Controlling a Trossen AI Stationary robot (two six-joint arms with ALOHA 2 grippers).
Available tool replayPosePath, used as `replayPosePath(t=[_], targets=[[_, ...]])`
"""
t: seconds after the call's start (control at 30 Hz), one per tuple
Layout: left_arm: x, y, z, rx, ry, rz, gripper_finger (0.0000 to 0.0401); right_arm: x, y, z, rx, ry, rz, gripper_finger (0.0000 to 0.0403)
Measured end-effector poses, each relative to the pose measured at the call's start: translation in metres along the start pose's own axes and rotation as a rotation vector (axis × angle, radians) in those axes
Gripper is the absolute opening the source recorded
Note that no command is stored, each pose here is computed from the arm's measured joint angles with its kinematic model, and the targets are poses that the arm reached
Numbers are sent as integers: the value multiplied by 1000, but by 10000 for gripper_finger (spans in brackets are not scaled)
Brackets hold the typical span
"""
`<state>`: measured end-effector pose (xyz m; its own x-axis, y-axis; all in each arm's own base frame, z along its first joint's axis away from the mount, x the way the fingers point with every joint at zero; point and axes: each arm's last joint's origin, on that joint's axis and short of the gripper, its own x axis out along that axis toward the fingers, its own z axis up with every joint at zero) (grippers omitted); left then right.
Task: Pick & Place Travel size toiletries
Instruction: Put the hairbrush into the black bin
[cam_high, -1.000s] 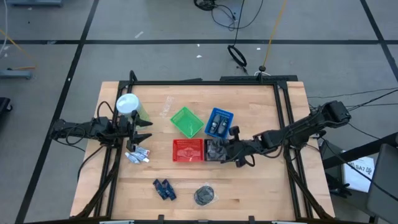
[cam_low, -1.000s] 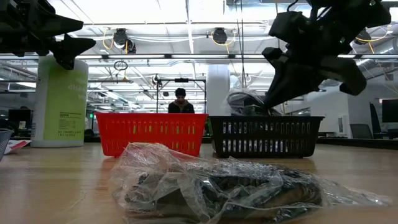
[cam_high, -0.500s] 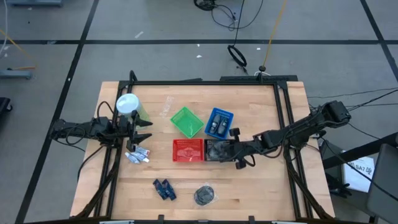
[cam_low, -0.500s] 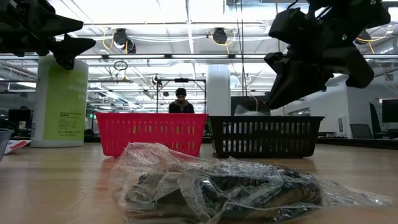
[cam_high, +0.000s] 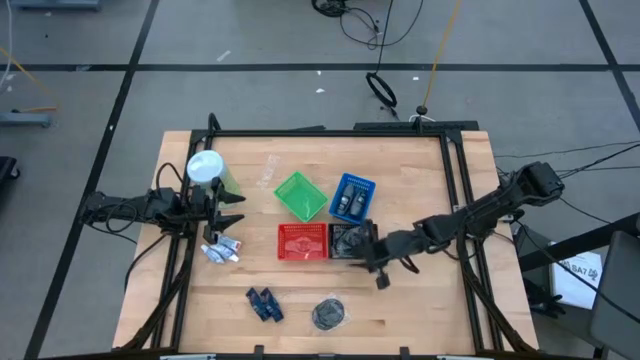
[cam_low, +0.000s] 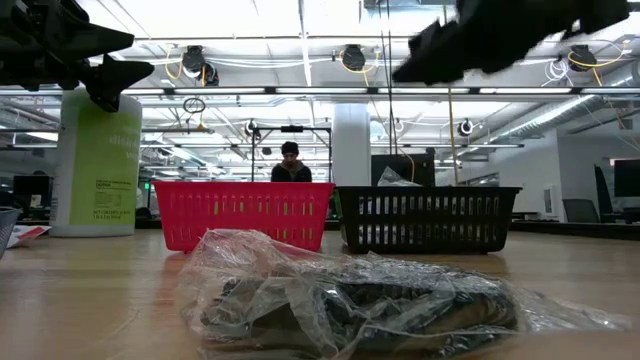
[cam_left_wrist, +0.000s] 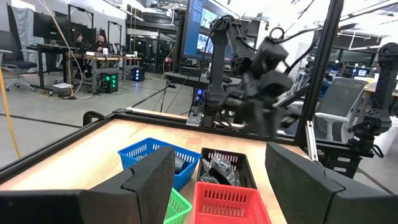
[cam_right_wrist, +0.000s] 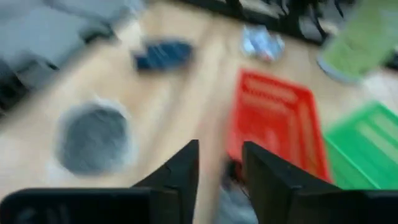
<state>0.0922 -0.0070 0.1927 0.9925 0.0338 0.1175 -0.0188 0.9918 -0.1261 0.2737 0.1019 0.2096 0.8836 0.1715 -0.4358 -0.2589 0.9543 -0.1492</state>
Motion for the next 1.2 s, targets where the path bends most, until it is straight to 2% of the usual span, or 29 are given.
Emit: replayPosePath(t=[0.2,0.37,0.5,0.63,0.8,0.9,1.13,1.2], targets=[[0,0,0,0,0,0,248,-5,30,16,60,-149,100,198],[0,0,0,0,0,0,248,6,57,24,64,-137,147,260],[0,0,0,0,0,0,248,18,71,27,24,-73,170,277],[0,0,0,0,1,0,248,11,69,29,9,-27,170,272],[0,0,0,0,0,0,248,-25,56,38,24,29,159,239],[0,0,0,0,1,0,248,-49,45,33,50,10,112,211],[0,0,0,0,1,0,248,-89,25,-9,118,-151,-42,157],[0,0,0,0,0,0,248,-89,25,-22,128,-233,-34,150]])
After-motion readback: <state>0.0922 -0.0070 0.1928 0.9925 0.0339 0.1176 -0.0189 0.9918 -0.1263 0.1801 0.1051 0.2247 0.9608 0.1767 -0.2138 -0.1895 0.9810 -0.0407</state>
